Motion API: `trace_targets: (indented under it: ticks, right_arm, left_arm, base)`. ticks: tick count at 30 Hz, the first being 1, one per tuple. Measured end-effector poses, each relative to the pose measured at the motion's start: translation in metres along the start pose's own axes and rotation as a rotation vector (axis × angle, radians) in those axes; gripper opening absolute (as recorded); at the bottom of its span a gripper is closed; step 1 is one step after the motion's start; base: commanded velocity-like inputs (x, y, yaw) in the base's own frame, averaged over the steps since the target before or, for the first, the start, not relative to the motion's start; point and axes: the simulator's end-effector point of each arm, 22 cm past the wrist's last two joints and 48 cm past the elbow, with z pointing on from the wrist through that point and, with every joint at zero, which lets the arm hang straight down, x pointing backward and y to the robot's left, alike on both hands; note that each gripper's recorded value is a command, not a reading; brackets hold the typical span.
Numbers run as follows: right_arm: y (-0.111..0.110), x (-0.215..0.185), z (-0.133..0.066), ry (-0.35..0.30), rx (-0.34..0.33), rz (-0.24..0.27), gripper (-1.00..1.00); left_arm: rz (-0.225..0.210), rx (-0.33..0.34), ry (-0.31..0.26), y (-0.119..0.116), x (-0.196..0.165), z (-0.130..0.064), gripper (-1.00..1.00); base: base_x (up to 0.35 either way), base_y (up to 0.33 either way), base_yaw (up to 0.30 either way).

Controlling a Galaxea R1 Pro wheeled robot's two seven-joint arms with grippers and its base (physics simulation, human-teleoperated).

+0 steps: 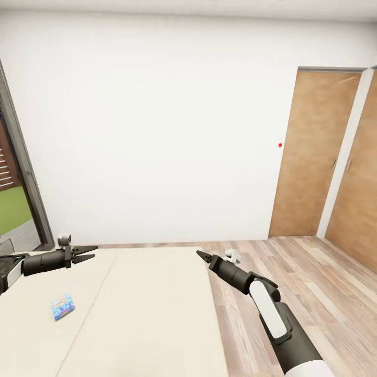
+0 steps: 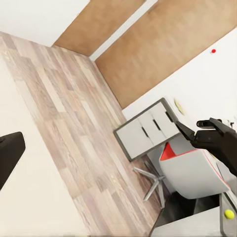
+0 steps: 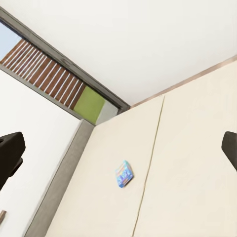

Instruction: Put all the toys in the child's room - the three board games (two on the bed and one on the table), the two jigsaw puzzles on the table, and the tennis ball on the table - inside the toy box on the table in the child's room.

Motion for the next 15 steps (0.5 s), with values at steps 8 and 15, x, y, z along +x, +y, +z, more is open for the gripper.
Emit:
trace_targets:
  ticks: [8, 15]
  right_arm:
    - [-0.0002, -0.0001, -0.0001, 0.000, 0.000, 0.000, 1.00]
    - [-0.0001, -0.0001, -0.0001, 0.000, 0.000, 0.000, 1.00]
  left_arm:
    - [0.000, -0.001, -0.001, 0.0002, -0.0004, -0.0007, 1.00]
    - [0.000, 0.000, -0.001, 0.0000, -0.0004, -0.0009, 1.00]
  base:
    - [0.000, 0.285, -0.002]
    - [0.000, 0.285, 0.000]
